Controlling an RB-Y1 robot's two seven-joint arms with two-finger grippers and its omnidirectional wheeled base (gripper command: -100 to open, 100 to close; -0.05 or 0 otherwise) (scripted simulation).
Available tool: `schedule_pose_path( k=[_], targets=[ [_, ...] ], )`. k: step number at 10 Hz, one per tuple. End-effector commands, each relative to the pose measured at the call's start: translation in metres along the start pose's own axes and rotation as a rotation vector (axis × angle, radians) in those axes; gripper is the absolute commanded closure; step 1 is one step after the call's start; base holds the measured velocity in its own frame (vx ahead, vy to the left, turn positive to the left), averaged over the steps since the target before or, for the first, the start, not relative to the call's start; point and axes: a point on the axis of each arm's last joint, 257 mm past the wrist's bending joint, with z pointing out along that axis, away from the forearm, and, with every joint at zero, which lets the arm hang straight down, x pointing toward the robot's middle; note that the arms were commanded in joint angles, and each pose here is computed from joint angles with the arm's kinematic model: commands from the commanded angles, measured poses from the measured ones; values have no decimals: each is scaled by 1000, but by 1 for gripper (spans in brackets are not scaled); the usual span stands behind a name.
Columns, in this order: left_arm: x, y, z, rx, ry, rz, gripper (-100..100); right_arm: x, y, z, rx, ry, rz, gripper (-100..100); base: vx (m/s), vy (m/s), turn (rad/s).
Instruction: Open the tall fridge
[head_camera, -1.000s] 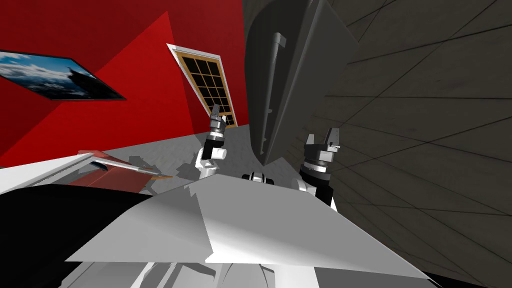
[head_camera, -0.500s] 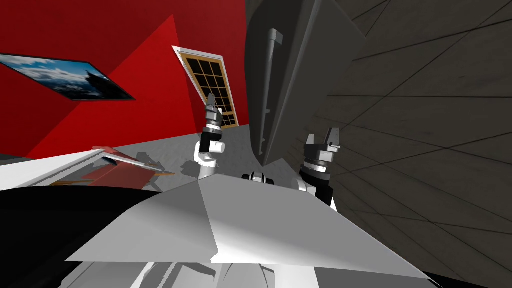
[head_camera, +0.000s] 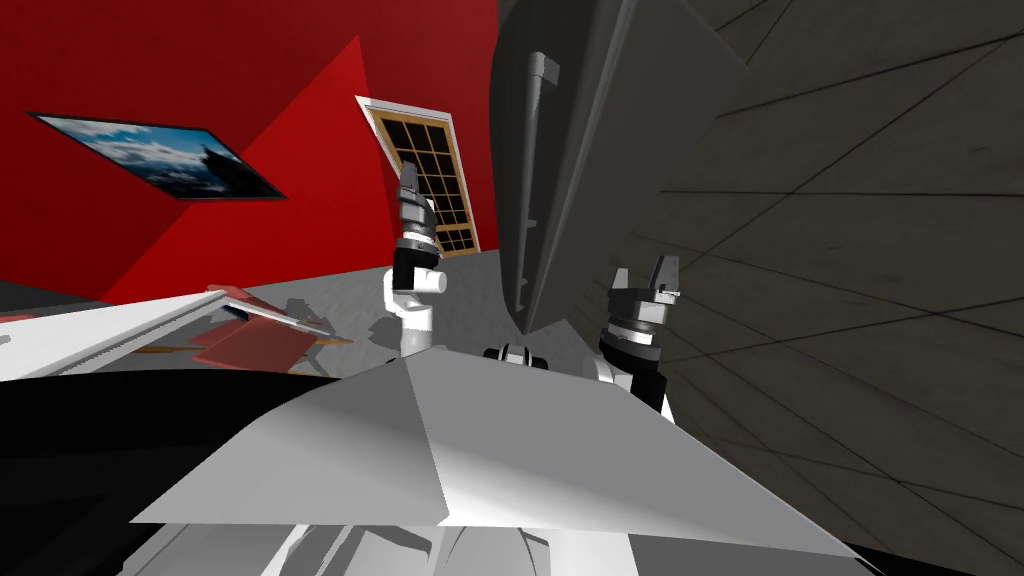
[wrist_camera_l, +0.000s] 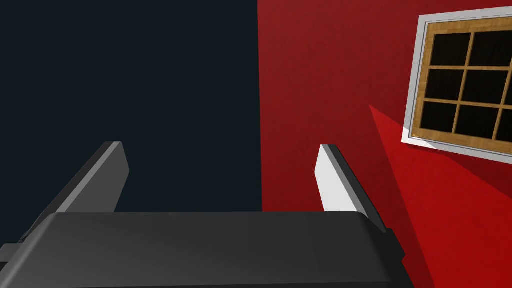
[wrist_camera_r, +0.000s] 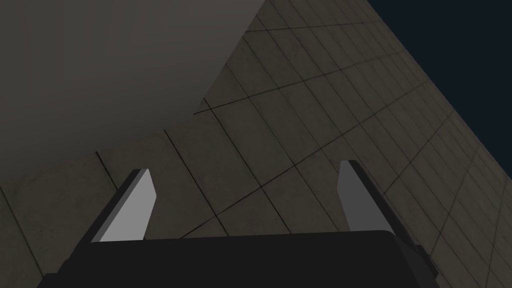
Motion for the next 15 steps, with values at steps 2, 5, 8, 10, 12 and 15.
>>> schedule_pose_path(
  k=[2, 5, 8, 10, 12, 15],
  targets=[
    [-20, -11, 26, 4, -52, 32, -100, 0, 0, 0, 0, 0, 0, 0, 45, -119, 107],
    [-35, -21, 44, 9, -91, 46, -100, 0, 0, 0, 0, 0, 0, 0, 35, -82, 72],
    [-51, -32, 61, 11, -132, 56, -100, 0, 0, 0, 0, 0, 0, 0, 31, -73, 67],
    [-67, -30, 71, -18, -167, 72, -100, 0, 0, 0, 0, 0, 0, 0, 23, -78, 62],
    [-84, -36, 83, -29, -206, 78, -100, 0, 0, 0, 0, 0, 0, 0, 41, -123, 110],
    [-101, -44, 96, -40, -246, 73, -100, 0, 0, 0, 0, 0, 0, 0, 18, -87, 80]
  ],
)
